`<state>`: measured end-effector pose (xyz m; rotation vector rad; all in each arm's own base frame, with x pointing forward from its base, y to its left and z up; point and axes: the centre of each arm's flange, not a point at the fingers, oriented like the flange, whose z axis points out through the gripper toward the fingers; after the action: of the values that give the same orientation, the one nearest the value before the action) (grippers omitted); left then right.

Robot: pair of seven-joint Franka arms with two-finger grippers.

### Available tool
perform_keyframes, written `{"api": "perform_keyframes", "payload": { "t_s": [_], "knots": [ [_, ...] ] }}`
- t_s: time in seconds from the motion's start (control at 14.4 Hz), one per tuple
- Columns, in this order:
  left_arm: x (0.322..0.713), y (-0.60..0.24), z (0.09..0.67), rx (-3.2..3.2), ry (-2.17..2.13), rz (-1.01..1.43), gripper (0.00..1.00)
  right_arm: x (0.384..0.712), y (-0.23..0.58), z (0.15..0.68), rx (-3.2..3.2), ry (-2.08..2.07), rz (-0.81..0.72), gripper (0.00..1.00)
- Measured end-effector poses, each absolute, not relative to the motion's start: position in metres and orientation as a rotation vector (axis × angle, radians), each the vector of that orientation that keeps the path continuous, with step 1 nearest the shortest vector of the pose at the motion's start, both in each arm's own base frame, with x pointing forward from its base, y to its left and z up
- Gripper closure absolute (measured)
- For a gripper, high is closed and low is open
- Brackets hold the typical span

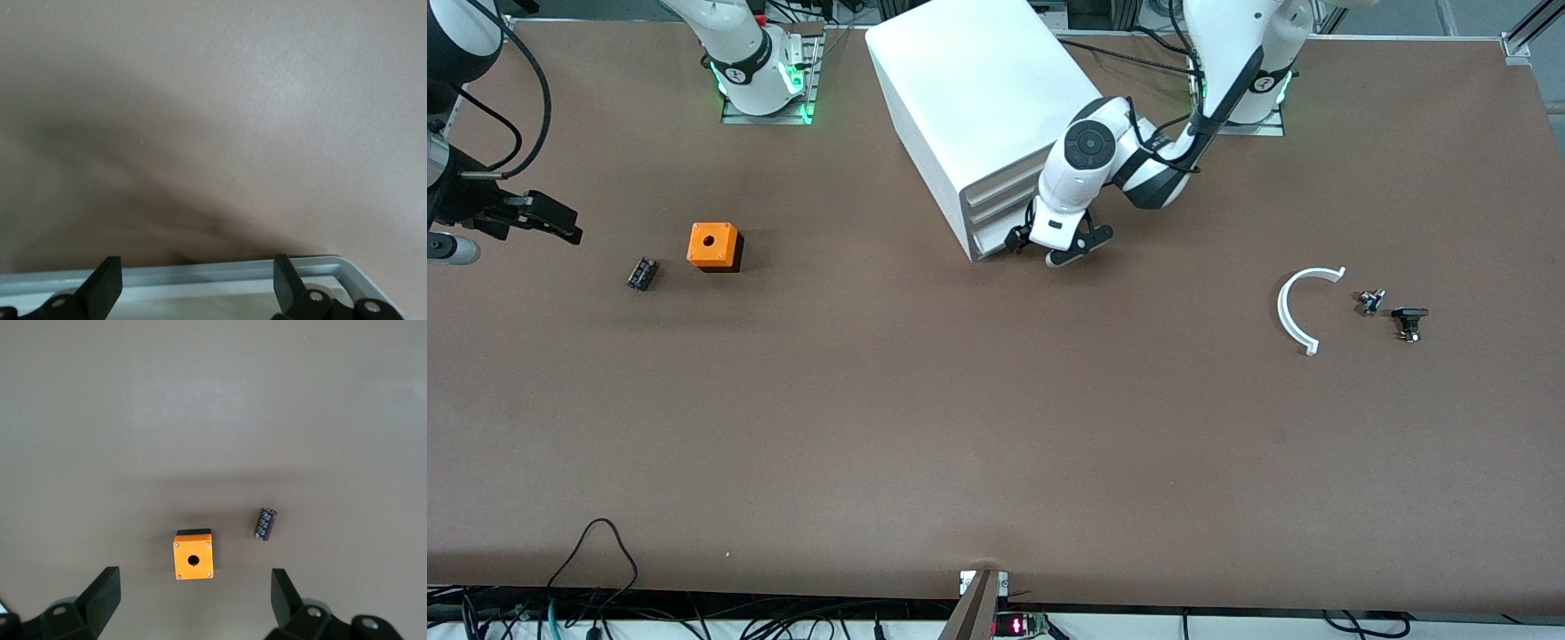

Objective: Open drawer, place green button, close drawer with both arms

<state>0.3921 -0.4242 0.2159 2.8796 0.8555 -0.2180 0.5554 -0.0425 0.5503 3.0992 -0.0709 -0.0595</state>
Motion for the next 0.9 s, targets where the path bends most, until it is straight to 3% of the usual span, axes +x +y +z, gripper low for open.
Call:
{"api": "perform_keyframes", "payload": {
  "t_s": [0.35, 0.69, 0.9],
  "knots": [
    [0.398, -0.42, 0.226, 2.873, 0.884, -0.212, 0.0, 0.555, -0.043, 0.55, 3.099, -0.071, -0.059, 0.0],
    [0.521, -0.285, 0.298, 2.883, 0.709, 0.046, 0.0, 0.555, -0.042, 0.55, 3.099, -0.071, -0.06, 0.0],
    [0.551, -0.195, 0.365, 2.983, 0.503, 0.113, 0.0, 0.555, -0.042, 0.55, 3.099, -0.071, -0.06, 0.0]
  ]
}}
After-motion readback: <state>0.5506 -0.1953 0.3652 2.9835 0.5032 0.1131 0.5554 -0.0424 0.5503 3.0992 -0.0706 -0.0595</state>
